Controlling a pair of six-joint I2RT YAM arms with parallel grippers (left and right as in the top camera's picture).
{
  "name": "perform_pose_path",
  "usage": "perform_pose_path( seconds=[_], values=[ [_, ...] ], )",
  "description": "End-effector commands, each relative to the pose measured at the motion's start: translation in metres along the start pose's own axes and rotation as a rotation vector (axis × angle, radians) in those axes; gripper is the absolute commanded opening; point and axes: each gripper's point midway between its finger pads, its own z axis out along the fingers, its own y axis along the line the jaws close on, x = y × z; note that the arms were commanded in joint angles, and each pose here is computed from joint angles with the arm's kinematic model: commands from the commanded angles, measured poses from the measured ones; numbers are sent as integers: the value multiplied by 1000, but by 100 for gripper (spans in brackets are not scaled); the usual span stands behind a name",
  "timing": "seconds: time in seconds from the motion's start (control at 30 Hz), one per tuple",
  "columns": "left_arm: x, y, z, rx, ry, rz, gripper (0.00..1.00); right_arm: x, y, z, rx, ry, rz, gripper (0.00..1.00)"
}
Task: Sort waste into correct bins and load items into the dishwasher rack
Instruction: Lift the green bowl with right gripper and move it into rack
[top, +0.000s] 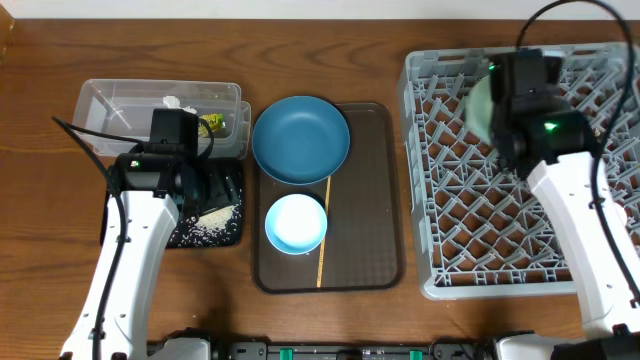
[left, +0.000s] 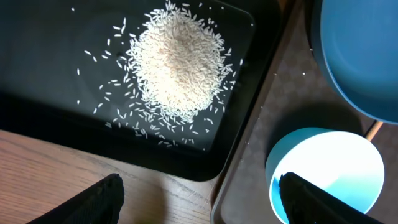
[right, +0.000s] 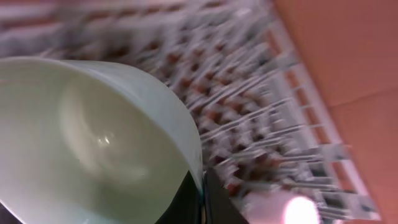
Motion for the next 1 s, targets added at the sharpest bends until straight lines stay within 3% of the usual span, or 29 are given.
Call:
perform_pose_path(
  seconds=[0.0,0.33,0.6,0.97],
  values=[
    [-3,12,1,-29,-3,-35,82,-17,-57,1,231,-58,63,1],
    [-17,64,0,-70,-17,-233,82,-18,-150,34,425,-43,280,1],
    [-19,68,0,-71,-25,-247,82,-15,-201,46,528,-47,359,1],
    [-19,68,0,-71,-25,-247,82,9,-217,90,743,106,164,1]
  ],
)
